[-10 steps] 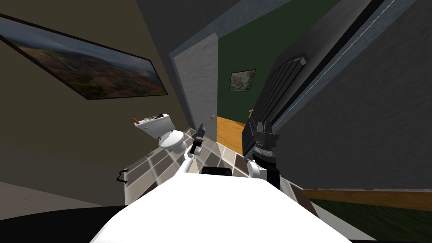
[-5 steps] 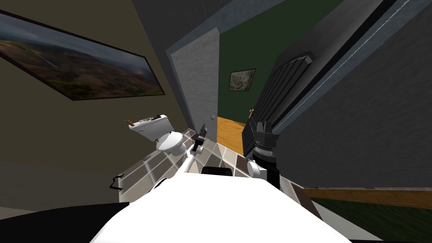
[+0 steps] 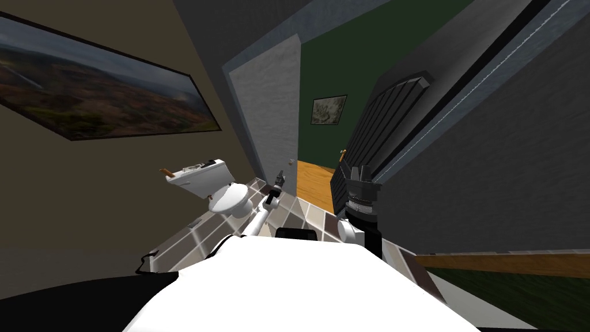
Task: Push the door open
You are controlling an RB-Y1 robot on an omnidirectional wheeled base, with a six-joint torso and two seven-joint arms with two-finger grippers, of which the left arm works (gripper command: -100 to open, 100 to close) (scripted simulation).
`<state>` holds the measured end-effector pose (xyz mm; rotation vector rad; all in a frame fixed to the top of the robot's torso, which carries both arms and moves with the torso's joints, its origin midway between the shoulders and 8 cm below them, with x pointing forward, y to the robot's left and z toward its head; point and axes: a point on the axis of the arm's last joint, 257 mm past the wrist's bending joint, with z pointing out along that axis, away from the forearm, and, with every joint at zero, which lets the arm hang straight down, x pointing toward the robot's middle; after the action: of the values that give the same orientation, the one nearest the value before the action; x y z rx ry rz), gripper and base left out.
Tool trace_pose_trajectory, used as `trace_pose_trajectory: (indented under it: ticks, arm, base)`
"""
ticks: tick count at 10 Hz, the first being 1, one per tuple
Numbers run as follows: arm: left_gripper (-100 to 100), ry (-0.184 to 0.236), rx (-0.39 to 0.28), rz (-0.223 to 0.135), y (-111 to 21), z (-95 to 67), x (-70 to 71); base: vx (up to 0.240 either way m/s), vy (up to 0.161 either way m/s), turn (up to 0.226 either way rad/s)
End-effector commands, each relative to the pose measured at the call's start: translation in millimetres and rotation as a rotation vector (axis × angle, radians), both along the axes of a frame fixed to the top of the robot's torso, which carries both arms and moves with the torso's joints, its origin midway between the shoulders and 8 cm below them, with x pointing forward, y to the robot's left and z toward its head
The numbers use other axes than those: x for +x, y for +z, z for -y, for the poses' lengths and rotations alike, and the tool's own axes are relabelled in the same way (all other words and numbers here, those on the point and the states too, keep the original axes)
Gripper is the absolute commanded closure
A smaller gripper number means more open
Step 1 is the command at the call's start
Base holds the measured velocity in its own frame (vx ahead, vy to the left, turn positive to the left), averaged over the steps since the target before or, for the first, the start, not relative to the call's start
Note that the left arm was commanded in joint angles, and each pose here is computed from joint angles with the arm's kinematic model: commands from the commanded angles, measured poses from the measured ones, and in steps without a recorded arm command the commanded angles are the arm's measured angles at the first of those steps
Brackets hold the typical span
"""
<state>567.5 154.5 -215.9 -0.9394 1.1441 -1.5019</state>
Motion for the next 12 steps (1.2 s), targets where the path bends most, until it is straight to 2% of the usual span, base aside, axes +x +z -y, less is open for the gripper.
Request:
trace_pose_trajectory:
  ticks: [1,7,12]
  arm:
    - [-100,-0.009,0.006,-0.025,-9.9,5.0,4.9]
    - [-100,-0.038,0.029,-0.105,-37.3,25.3,22.2]
    - [-100,-0.059,0.048,-0.161,-55.0,39.8,31.7]
  base:
    - [0.067,0.087,-0.066]
    - [0.073,0.089,-0.060]
    - [0.065,0.077,-0.053]
